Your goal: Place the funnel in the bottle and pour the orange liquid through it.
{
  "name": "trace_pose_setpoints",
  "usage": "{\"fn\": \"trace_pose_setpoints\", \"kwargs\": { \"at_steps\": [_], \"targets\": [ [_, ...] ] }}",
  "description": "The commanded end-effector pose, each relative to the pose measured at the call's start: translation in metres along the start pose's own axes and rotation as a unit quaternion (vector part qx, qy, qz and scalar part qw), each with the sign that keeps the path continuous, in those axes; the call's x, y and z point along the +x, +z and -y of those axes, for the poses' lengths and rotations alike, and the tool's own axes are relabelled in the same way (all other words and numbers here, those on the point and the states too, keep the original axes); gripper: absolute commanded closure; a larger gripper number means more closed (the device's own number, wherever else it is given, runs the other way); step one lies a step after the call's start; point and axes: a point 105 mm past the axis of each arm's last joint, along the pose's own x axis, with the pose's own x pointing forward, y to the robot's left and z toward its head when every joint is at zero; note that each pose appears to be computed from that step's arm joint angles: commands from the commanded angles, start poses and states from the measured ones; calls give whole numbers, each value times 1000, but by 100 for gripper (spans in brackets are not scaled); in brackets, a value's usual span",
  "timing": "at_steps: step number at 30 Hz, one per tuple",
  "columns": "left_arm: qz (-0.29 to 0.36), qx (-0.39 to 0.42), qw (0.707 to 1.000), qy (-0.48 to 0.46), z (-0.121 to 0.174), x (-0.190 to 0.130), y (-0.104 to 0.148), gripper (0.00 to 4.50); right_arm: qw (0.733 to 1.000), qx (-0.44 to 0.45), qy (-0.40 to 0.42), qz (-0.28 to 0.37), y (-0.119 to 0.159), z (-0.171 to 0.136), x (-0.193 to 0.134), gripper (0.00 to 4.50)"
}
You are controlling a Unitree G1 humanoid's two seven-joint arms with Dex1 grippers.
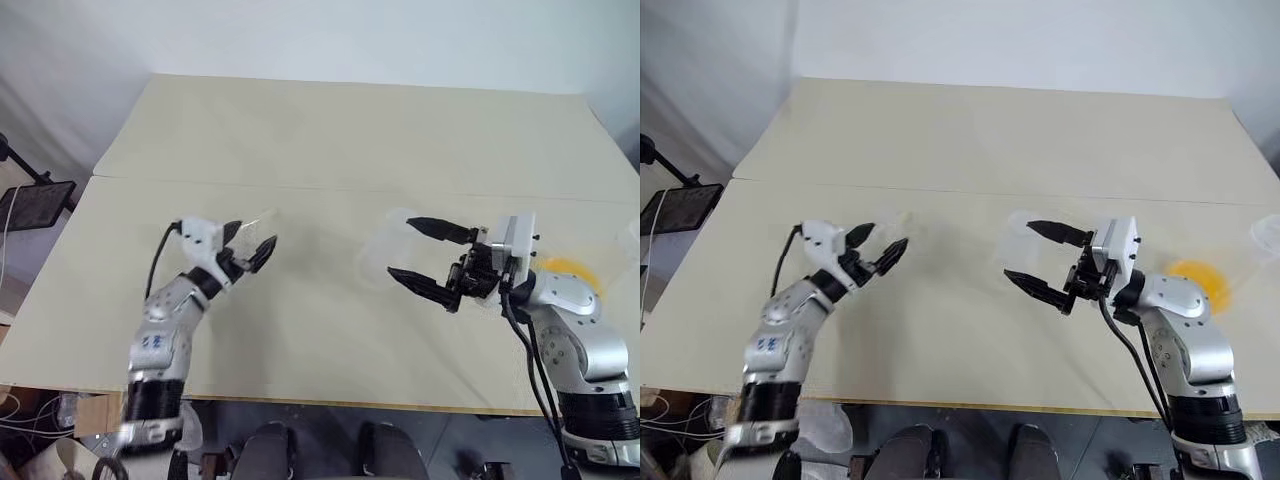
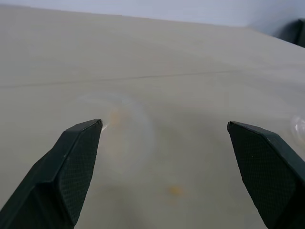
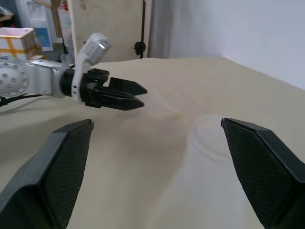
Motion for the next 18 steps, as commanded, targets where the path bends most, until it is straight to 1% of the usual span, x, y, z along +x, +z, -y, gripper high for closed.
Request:
{"fn": "trace_pose_setpoints", "kwargs": {
  "at_steps": [1,6,9,18],
  "targets": [
    [-1,16,1000,7,-6,12,-1,3,1000,-24,-14,5,13,0,-6,0],
    [-17,18,999,28,-18,25,-4,3,999,-23,-25,6,13,-5,-7,0],
    [-23,25,999,37,-23,25,-5,59,999,-22,-31,5,13,-6,-9,0],
    [-22,36,999,23,-25,18,3,354,999,-21,-45,5,11,-7,-12,0]
  ]
}}
